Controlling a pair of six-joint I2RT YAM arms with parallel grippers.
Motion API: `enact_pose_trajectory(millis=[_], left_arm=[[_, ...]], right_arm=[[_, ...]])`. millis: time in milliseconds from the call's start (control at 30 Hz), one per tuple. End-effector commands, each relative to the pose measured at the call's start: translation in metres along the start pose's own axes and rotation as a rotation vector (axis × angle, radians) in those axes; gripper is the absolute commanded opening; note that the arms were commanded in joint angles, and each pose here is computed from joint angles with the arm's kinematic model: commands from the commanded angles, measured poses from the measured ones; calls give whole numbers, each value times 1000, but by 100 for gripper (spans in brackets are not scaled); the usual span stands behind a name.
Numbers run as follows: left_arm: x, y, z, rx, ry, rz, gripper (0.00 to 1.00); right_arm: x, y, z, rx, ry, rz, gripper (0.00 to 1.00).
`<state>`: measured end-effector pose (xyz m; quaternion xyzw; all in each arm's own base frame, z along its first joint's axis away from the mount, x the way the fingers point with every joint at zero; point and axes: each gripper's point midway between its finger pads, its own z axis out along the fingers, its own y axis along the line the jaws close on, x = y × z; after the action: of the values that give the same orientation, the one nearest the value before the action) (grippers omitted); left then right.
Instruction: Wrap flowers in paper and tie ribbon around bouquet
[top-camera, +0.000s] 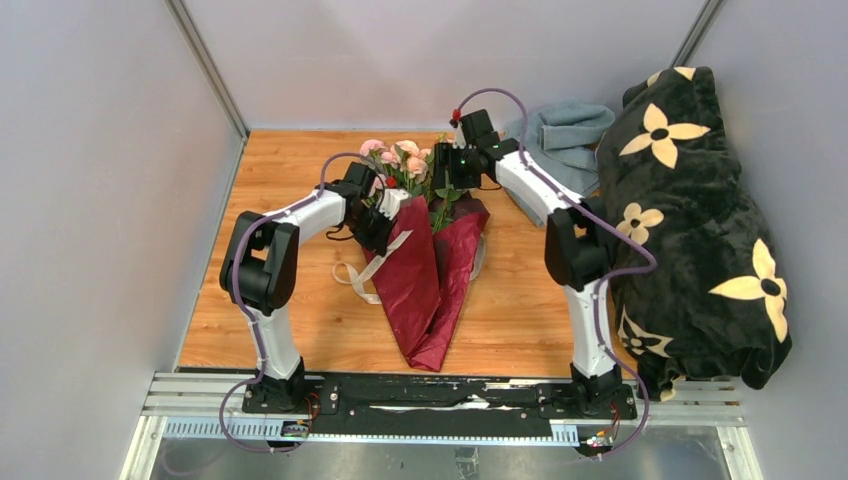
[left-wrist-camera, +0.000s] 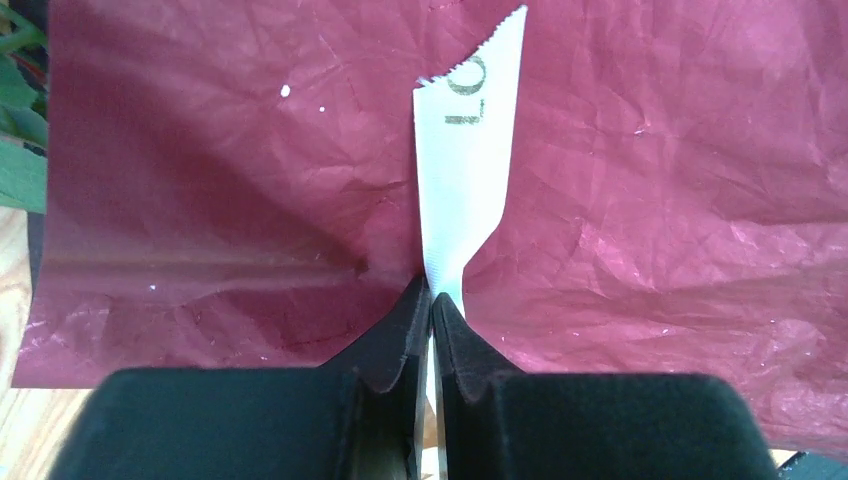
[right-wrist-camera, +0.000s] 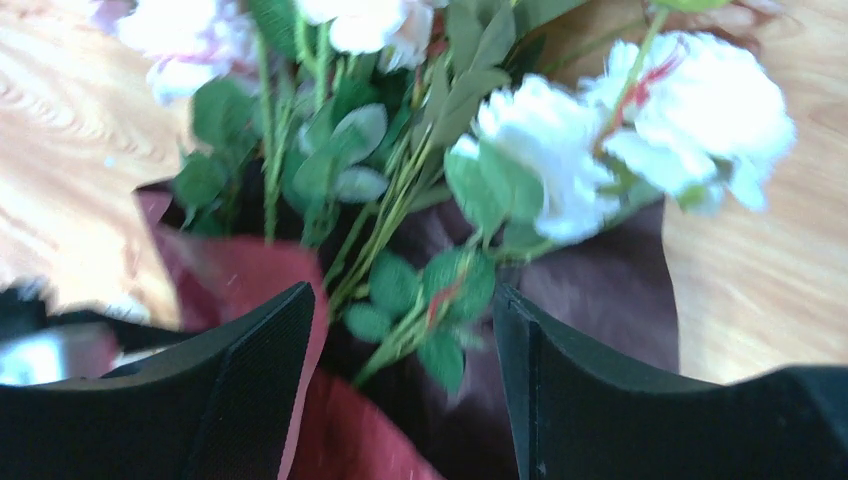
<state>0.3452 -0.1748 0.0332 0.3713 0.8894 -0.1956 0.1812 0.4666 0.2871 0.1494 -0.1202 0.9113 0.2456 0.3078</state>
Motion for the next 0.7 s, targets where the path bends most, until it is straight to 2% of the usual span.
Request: enact_pose_trajectory(millis=[0, 167, 233, 300, 367, 400, 467, 533, 667], left_arm=[[5, -4, 5, 20, 2, 5, 10], [7, -7, 7, 35, 2, 1, 12], [7, -6, 8, 32, 3, 3, 12], [5, -4, 7, 25, 2, 7, 12], [4, -2, 7, 13, 1, 13, 13], [2, 0, 6, 4, -3, 16, 13], [-2, 3, 4, -10, -8, 23, 13], [-8, 5, 1, -20, -20, 30, 13], [-19, 3, -5, -22, -46, 55, 15]], right_arm=[[-14, -6, 51, 1, -29, 78, 70], [-1, 7, 91, -60, 5, 45, 71], [13, 8, 104, -65, 31, 40, 67], [28, 10, 111, -74, 61, 42, 54], [37, 13, 112, -95, 87, 43, 34], [41, 14, 109, -107, 99, 40, 21], [48, 21, 97, -144, 116, 3, 5], [57, 26, 82, -187, 137, -51, 0], [84, 38, 51, -276, 216, -102, 0]])
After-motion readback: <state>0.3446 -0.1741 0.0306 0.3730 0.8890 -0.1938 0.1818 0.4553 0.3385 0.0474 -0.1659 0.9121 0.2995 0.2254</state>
